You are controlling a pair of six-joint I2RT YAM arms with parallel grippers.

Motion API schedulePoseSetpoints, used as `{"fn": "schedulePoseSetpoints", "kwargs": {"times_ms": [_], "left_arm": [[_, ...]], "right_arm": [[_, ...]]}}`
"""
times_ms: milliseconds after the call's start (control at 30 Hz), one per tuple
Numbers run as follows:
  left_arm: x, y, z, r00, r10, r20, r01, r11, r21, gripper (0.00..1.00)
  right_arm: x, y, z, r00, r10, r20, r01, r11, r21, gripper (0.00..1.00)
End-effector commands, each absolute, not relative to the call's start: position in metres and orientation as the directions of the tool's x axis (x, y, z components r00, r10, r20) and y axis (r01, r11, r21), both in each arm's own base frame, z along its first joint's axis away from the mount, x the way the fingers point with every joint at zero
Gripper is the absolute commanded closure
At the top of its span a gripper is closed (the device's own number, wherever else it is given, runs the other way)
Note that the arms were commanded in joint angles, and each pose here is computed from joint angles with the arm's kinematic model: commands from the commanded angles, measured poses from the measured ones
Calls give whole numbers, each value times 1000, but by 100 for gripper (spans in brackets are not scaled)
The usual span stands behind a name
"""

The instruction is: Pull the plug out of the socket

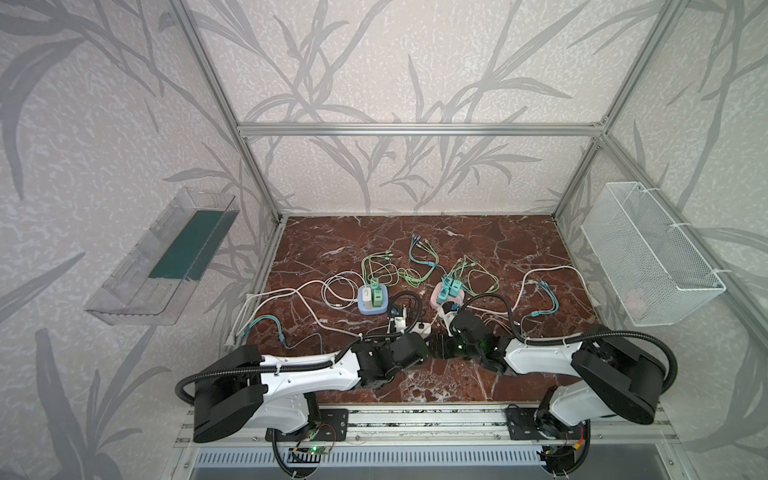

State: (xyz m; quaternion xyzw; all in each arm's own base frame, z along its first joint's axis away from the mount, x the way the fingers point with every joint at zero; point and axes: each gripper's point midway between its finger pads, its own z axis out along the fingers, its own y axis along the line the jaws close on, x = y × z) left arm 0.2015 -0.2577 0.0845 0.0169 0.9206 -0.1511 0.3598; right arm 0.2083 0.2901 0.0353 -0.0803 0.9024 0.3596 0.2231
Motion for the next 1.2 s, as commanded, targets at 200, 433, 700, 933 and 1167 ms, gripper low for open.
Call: {"fn": "schedulePoseSetpoints", "kwargs": {"times_ms": [200,433,700,933,1167], "left_arm": [[212,-274,94,-736,-99,-670,155,939,-308,71],[214,-285,101,-730,-71,-680,207,925,-319,61],[204,-257,126,-661,68,-747,350,909,-227,34],[195,-259,127,-612,211,-762,526,828,-193,28],[191,-262,109,-557,401,-727,636,769,-63,28]], "right_arm": [[222,286,32,-891,0,-455,-309,735,604,40],[237,287,33,-885,-22,-464,-337,718,609,39],[241,283,37,-867,-73,-494,-393,709,585,38],[240,282,41,-858,-99,-504,-422,695,583,38],[236,280,39,-858,-117,-500,-431,693,577,37]]}}
